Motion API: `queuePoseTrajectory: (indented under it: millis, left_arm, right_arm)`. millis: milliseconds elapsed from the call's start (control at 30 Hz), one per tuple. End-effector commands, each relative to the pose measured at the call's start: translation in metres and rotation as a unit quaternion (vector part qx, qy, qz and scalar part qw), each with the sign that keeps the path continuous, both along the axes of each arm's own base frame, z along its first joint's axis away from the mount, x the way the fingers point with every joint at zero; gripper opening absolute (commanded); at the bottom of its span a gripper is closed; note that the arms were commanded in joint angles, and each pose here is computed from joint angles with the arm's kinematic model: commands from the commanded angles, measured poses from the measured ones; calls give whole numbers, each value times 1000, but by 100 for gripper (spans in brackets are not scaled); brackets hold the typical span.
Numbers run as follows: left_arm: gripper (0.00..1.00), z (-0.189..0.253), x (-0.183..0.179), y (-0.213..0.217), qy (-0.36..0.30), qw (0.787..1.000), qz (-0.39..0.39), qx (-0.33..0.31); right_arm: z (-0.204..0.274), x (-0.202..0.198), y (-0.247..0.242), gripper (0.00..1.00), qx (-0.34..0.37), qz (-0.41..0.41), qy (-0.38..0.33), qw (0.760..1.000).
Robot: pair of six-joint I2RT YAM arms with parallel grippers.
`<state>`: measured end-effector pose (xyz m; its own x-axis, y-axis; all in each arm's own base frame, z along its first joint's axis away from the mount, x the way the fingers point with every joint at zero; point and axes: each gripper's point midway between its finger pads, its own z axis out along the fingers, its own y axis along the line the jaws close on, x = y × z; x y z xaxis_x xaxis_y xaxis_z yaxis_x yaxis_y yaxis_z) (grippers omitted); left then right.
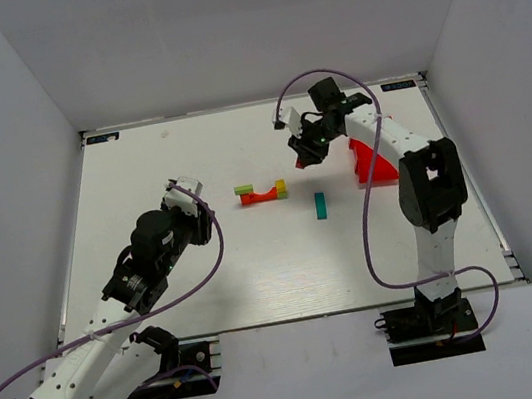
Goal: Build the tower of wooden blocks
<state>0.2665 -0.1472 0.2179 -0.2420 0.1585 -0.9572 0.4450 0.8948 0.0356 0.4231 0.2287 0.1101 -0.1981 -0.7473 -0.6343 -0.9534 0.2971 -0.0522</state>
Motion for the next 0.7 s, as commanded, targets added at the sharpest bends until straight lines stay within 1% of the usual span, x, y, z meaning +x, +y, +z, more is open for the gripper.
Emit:
queuePoseTrajectory:
  millis: [0,100,200,300,633,667]
  left_arm:
    - [54,5,-1,-2,-4,1000,-5,-5]
    - [54,5,-1,-2,-4,1000,-5,-5]
    - [54,5,-1,-2,-4,1000,-5,-5]
    - [54,5,-1,-2,-4,1000,-5,-5]
    - [54,5,-1,-2,-4,1000,-5,-5]
    - [54,5,-1,-2,-4,1000,-5,-5]
  right_arm:
    - [21,-24,22,5,33,79,2,996]
    - [18,-30,29,3,24,106,1,994]
    - [16,-36,38,6,16,137,-9,990]
    - [12,-40,47,6,2,158,-11,987]
    - [5,-30,60,6,-36,170,-32,984]
    - [3,-29,58,7,-42,169,-34,984]
